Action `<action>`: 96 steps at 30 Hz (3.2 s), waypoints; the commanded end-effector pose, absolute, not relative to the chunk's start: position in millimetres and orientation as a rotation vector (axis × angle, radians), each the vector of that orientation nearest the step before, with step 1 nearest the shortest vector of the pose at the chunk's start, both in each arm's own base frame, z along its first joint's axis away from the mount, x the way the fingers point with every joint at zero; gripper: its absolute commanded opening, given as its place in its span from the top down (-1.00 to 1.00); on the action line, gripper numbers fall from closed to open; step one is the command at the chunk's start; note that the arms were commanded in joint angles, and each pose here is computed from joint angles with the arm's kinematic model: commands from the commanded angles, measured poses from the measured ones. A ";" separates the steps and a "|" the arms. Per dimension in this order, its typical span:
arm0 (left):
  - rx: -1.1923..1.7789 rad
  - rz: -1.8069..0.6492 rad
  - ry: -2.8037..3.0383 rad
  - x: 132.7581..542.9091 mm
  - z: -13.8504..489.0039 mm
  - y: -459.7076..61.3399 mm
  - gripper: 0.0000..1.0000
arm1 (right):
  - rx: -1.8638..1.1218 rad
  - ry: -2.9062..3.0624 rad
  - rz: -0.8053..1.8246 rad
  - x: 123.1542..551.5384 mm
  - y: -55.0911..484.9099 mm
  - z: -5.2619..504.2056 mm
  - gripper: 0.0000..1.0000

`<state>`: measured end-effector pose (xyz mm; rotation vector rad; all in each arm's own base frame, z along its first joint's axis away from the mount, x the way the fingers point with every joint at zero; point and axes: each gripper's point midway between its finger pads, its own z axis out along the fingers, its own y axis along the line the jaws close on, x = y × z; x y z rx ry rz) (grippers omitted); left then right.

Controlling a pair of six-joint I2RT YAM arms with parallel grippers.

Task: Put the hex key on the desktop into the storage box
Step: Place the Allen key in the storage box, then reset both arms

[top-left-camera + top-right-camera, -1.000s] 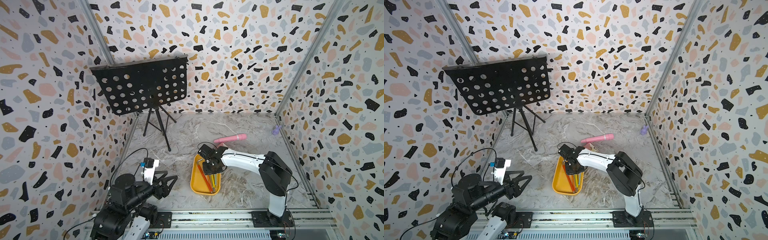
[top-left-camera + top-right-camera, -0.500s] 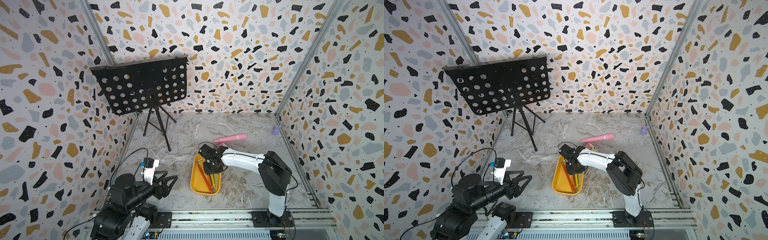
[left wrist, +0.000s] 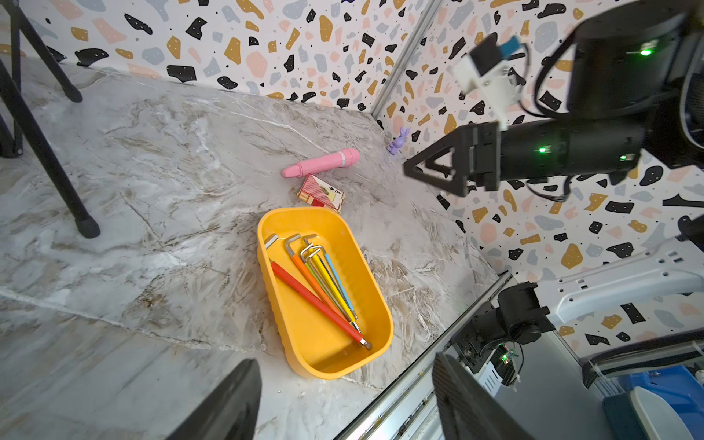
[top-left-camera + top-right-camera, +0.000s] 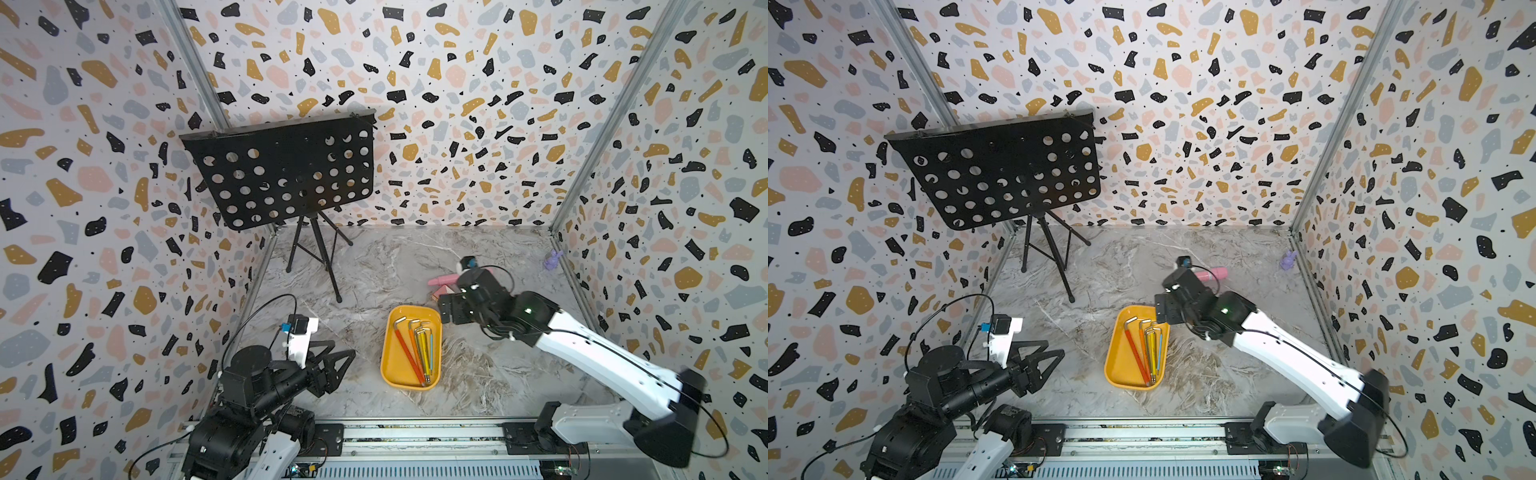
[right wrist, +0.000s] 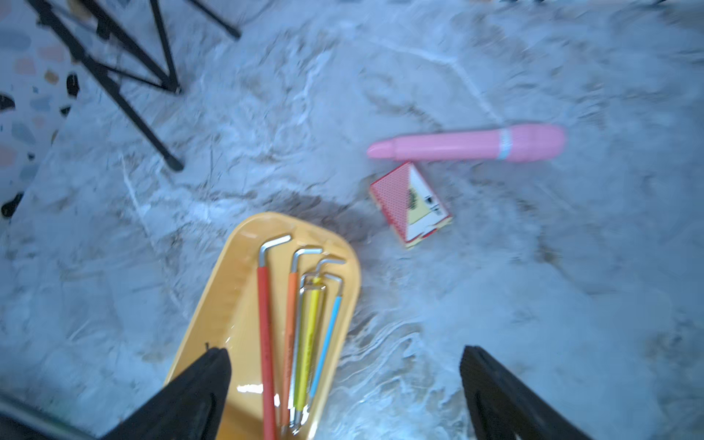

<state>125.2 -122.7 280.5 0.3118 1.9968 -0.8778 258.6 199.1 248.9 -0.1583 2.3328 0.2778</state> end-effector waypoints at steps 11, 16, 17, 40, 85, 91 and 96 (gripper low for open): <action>0.157 -0.726 2.075 156.3 269.8 -103.9 -0.62 | 0.192 2.123 -0.404 232.9 22.7 223.4 -0.99; 0.132 -0.703 2.080 158.6 268.4 -100.0 -0.64 | 0.219 1.990 -0.443 241.4 12.6 211.9 -1.00; 0.120 -0.690 2.087 159.9 267.1 -98.0 -0.64 | 0.192 1.984 -0.464 245.5 13.3 204.1 -1.00; 0.016 -0.591 2.160 167.8 255.8 -82.7 -1.00 | 0.100 1.745 -0.593 330.1 0.5 139.5 -1.00; -0.271 -0.023 1.963 254.1 232.1 -8.4 -1.00 | 0.072 1.938 -0.257 379.1 -23.0 86.5 -1.00; -0.058 0.174 1.880 301.8 187.1 -13.1 -1.00 | 0.071 1.935 -0.258 379.4 -23.3 87.0 -1.00; -0.110 0.234 1.826 324.3 163.5 -7.8 -1.00 | 0.071 1.935 -0.258 379.2 -23.4 86.8 -1.00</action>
